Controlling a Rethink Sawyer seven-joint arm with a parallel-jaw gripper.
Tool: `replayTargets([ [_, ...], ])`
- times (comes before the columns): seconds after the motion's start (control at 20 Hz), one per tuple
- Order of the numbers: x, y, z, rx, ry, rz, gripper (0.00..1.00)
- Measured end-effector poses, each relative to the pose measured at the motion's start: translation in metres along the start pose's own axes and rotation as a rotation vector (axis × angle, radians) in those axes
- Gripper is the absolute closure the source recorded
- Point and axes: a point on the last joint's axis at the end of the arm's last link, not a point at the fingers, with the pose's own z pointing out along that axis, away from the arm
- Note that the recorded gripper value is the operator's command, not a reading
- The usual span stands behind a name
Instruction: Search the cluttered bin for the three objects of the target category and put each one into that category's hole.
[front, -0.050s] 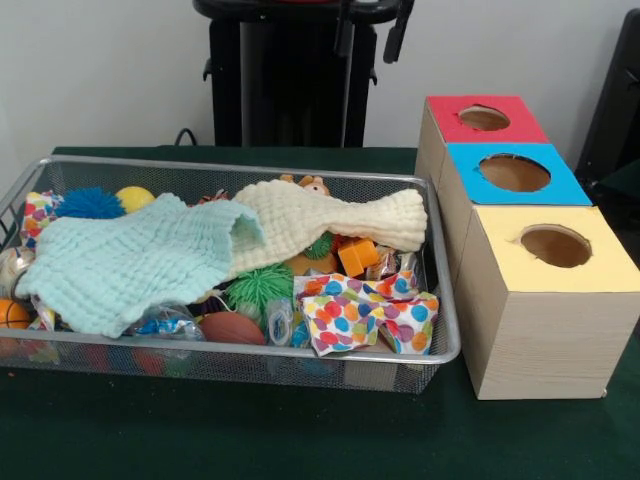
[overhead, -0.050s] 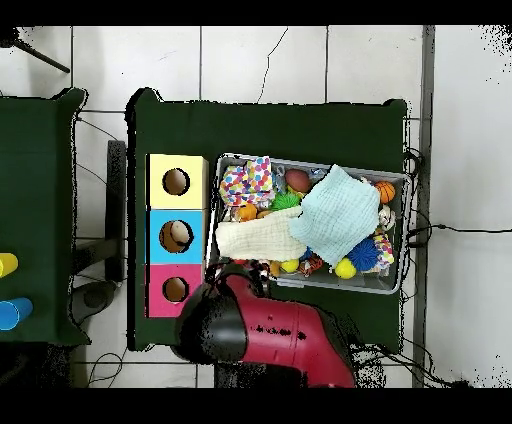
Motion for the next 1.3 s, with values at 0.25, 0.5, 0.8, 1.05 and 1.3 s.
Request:
replayTargets([
  [0.25, -0.021, -0.006, 0.013, 0.022, -0.081, 0.000, 0.00],
  [0.5, -0.034, -0.007, 0.029, 0.034, -0.142, -0.004, 0.00],
  [0.8, -0.039, -0.006, 0.052, 0.039, -0.173, -0.010, 0.00],
  [1.05, -0.036, -0.009, 0.072, 0.043, -0.189, -0.007, 0.00],
  [1.3, -0.035, -0.015, 0.089, 0.051, -0.212, 0.003, 0.00],
])
